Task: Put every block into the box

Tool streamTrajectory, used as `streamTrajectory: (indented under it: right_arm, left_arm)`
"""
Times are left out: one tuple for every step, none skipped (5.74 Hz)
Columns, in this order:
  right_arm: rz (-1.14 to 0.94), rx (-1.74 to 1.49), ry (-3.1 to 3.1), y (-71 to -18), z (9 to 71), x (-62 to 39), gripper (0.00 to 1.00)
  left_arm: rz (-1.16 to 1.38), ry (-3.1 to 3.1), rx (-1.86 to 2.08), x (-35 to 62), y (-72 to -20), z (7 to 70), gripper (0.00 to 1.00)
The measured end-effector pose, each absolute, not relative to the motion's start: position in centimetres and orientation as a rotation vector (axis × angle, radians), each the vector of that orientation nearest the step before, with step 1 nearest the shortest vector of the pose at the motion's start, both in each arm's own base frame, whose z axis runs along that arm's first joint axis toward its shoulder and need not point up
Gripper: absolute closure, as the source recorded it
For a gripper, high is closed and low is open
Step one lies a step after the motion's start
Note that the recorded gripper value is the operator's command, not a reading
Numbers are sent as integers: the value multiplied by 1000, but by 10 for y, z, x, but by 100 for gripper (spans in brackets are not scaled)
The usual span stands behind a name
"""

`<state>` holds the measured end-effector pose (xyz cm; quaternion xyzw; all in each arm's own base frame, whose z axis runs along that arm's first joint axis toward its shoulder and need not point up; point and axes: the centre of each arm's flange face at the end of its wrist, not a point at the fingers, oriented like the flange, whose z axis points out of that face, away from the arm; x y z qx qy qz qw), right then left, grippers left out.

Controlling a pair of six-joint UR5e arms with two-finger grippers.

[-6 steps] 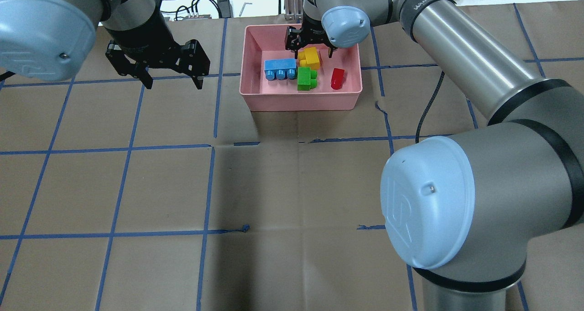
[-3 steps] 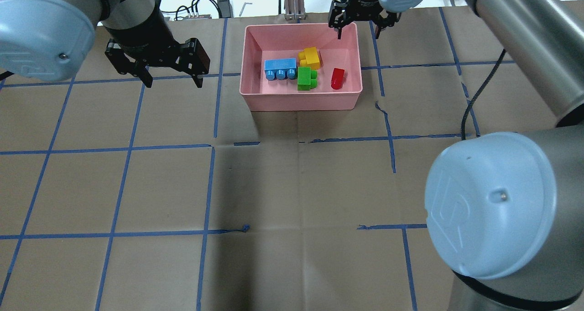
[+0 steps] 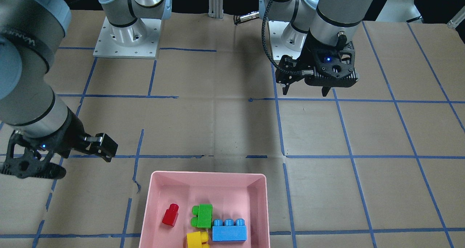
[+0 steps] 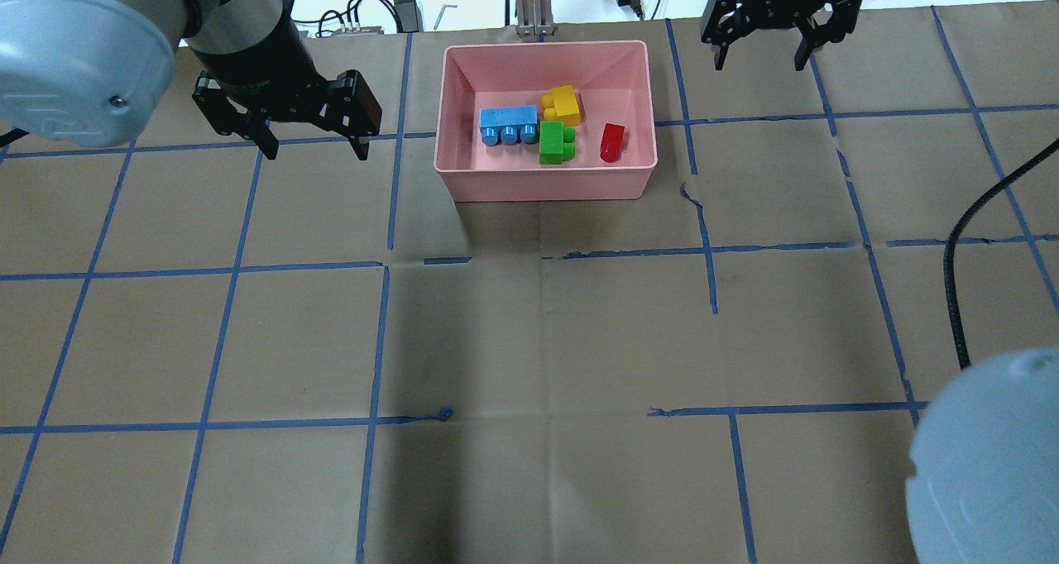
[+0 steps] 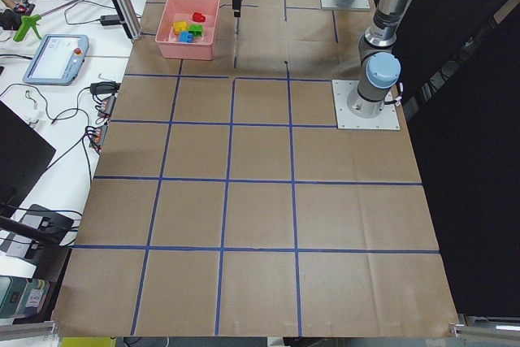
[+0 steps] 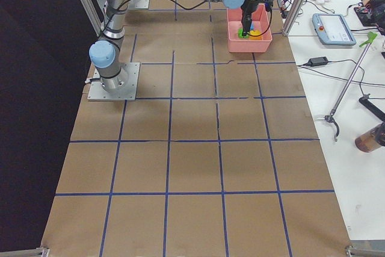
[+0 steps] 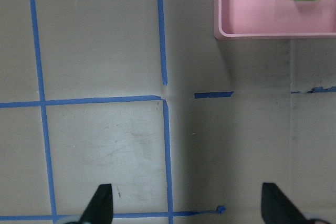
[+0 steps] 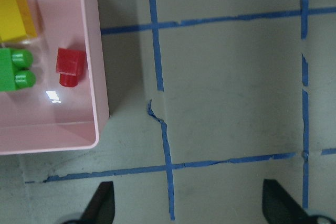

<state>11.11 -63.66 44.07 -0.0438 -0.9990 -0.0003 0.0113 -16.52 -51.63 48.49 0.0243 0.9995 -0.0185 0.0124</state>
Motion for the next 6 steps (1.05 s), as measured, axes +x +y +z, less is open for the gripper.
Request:
streamTrajectory:
  right_arm:
    - [12, -139, -3114, -593, 463, 113, 0]
    - [28, -140, -3116, -558, 482, 116, 0]
    - [24, -138, -3118, -543, 490, 118, 0]
    - [19, -137, -3122, -539, 492, 119, 0]
    - [10, -137, -3123, -539, 490, 119, 0]
    - [5, -138, -3121, -539, 488, 119, 0]
  left_arm:
    - [-59, 3115, 78, -165, -516, 485, 0]
    - [-60, 3115, 76, -164, -516, 486, 0]
    - [-61, 3114, 74, -164, -516, 487, 0]
    - [-63, 3114, 73, -163, -515, 487, 0]
    - [-64, 3114, 73, -163, -515, 488, 0]
    - [-63, 3113, 73, -163, -515, 487, 0]
